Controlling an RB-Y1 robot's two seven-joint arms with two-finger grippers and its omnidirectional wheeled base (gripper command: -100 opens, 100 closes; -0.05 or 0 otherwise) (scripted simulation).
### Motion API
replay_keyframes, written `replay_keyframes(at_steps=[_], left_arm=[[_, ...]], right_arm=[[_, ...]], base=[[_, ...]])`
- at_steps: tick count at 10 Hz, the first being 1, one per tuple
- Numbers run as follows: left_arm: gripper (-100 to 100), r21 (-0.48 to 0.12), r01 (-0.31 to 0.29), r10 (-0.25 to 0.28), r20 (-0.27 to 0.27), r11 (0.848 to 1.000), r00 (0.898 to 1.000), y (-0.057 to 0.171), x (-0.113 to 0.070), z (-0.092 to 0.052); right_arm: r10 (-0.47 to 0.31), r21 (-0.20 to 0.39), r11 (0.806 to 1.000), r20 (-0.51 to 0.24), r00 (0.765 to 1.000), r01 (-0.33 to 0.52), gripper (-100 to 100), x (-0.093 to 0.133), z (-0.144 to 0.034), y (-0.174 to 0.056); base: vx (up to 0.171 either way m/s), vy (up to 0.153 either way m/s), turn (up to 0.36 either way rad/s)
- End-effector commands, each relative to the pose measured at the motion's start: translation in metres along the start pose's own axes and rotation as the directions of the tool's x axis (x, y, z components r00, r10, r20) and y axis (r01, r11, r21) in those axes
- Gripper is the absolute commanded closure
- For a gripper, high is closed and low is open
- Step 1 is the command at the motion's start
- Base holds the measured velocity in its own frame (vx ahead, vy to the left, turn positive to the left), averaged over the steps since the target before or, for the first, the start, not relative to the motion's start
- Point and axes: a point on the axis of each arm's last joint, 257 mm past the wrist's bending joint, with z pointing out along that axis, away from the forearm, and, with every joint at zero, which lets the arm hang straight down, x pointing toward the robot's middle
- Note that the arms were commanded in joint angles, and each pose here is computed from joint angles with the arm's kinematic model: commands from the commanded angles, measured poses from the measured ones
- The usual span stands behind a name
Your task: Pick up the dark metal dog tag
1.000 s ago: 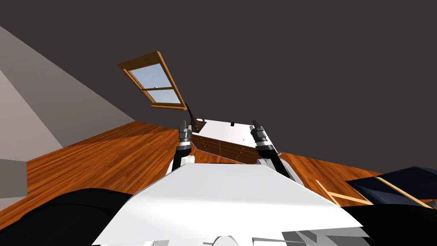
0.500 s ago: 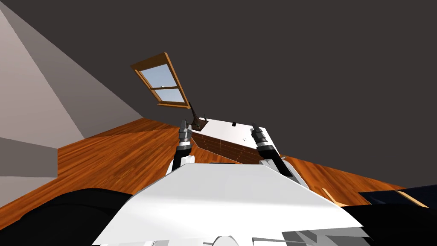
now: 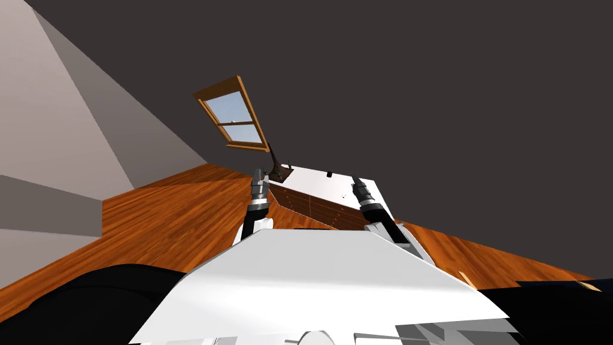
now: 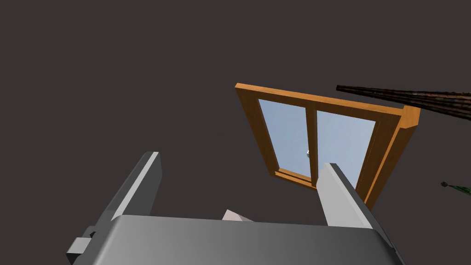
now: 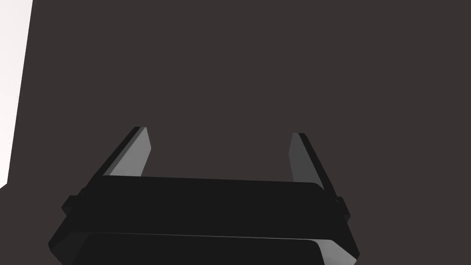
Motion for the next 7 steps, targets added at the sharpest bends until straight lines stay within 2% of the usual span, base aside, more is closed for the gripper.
replay_keyframes(at_steps=[1,3,4,6,7], left_arm=[[0,0.0,0.0,0.0,0.0,1.0,1.0,0.0,0.0,0.0],[0,0.0,0.0,0.0,0.0,1.0,1.0,0.0,0.0,0.0],[0,0.0,0.0,0.0,0.0,1.0,1.0,0.0,0.0,0.0],[0,0.0,0.0,0.0,0.0,1.0,1.0,0.0,0.0,0.0],[0,0.0,0.0,0.0,0.0,1.0,1.0,0.0,0.0,0.0]], right_arm=[[-0.017,0.059,0.998,-0.008,1.0,0.017,-100,0.0,-0.002,-0.017],[-0.016,0.084,0.996,-0.012,1.0,0.017,-100,0.001,-0.002,-0.024],[-0.032,0.129,0.991,-0.021,0.999,0.035,-100,0.0,-0.005,-0.037],[-0.032,0.159,0.987,-0.026,0.999,0.035,-100,0.001,-0.006,-0.045],[-0.047,0.206,0.977,-0.037,0.998,0.054,-100,-0.001,-0.01,-0.059]], base=[[-0.018,-0.032,0.198],[-0.016,-0.03,0.049],[-0.017,-0.033,0.208],[-0.011,-0.028,0.059],[-0.01,-0.033,0.221]])
